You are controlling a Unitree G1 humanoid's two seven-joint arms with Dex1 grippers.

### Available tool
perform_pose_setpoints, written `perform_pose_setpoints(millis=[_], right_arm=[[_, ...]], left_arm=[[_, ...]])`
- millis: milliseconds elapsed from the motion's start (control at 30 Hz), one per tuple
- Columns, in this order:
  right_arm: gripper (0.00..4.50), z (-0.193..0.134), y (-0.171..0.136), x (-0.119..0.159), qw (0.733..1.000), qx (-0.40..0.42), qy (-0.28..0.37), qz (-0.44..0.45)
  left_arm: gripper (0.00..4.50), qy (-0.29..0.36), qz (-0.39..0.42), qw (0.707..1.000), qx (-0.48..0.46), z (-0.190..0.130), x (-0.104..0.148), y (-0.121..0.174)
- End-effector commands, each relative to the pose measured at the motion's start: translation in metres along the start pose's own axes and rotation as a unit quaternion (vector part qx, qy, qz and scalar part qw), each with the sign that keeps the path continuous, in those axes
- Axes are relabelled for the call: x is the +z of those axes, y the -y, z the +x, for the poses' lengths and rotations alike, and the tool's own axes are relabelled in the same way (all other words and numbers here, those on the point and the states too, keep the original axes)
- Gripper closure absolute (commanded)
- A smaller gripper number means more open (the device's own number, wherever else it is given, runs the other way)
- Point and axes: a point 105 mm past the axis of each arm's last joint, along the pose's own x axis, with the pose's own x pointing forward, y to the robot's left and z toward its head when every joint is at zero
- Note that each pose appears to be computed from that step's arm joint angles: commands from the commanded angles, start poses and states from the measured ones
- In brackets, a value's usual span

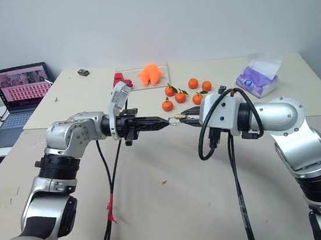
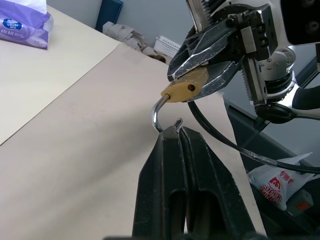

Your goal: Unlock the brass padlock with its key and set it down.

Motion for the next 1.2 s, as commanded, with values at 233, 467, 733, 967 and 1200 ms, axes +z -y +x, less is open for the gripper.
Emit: perform_pose_setpoints(millis=[233, 467, 733, 967, 1200], right_arm=[[4.39, -0.002, 0.010, 0.022, 0.999, -0.016, 0.029, -0.017], [4.39, -0.005, 0.010, 0.023, 0.999, -0.016, 0.026, -0.010], [4.39, -0.007, 0.005, 0.024, 1.000, -0.008, 0.025, 0.002], [4.39, -0.009, 0.000, 0.001, 1.000, -0.001, -0.004, 0.011], [4.39, -0.008, 0.005, -0.018, 1.000, -0.010, -0.021, 0.000]], left_arm=[[4.41, 0.007, 0.033, 0.999, -0.006, -0.001, 0.015, 0.005], [4.41, 0.008, 0.033, 0.999, -0.006, -0.001, 0.015, 0.004], [4.41, 0.009, 0.032, 0.999, -0.002, -0.004, 0.015, 0.002], [4.41, -0.009, 0.039, 0.999, 0.015, -0.013, 0.009, 0.001], [3.33, -0.028, 0.034, 0.997, 0.058, -0.045, -0.002, 0.000]])
